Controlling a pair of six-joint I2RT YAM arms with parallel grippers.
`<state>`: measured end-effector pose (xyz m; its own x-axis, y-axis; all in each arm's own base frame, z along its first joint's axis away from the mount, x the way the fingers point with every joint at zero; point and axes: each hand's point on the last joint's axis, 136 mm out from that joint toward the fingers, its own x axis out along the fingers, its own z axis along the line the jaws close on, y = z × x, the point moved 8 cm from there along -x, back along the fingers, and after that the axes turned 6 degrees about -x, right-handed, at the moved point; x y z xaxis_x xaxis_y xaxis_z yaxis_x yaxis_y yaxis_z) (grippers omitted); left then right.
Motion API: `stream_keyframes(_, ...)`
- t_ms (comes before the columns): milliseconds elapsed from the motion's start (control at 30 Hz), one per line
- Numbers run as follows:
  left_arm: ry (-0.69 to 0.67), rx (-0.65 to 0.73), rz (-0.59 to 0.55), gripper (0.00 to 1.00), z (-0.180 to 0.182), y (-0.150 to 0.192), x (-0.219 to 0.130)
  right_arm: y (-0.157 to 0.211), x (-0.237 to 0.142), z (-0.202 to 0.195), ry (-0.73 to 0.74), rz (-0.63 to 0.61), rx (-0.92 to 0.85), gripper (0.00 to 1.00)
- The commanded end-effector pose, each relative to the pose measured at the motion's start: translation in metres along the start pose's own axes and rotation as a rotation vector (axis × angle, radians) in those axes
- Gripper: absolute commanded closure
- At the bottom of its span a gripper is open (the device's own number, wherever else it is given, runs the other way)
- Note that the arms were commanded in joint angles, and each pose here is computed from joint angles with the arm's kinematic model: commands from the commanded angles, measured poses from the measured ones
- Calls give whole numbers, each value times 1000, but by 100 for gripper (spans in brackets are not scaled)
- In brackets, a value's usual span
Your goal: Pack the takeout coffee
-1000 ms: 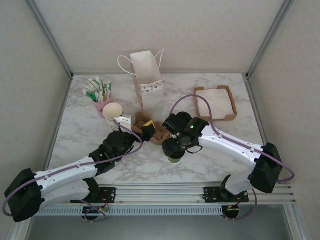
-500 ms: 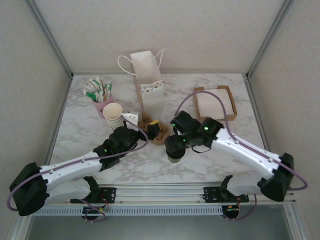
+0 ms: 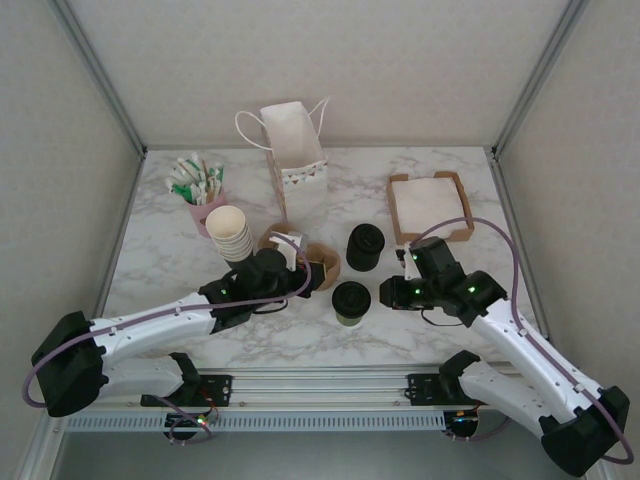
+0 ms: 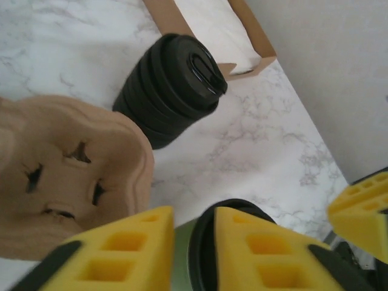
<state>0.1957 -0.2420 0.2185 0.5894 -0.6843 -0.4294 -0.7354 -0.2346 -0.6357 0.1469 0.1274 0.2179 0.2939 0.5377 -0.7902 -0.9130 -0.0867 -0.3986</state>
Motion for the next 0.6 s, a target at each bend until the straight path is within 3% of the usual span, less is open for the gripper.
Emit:
stream_keyframes(0, 56, -78, 52, 80, -2, 10, -7, -4, 7, 4, -168, -4, 27, 79)
stream_keyframes(133, 107, -112, 85, 83, 0, 20, -8, -2, 14, -1, -223, 8, 52, 80)
stream_keyframes(367, 273, -234, 187, 97, -4, 39, -4, 5, 22, -9, -278, 6, 120, 98)
stream_keyframes(567, 249, -245, 216, 100, 6, 50, -1, 7, 27, -11, -295, 22, 133, 100)
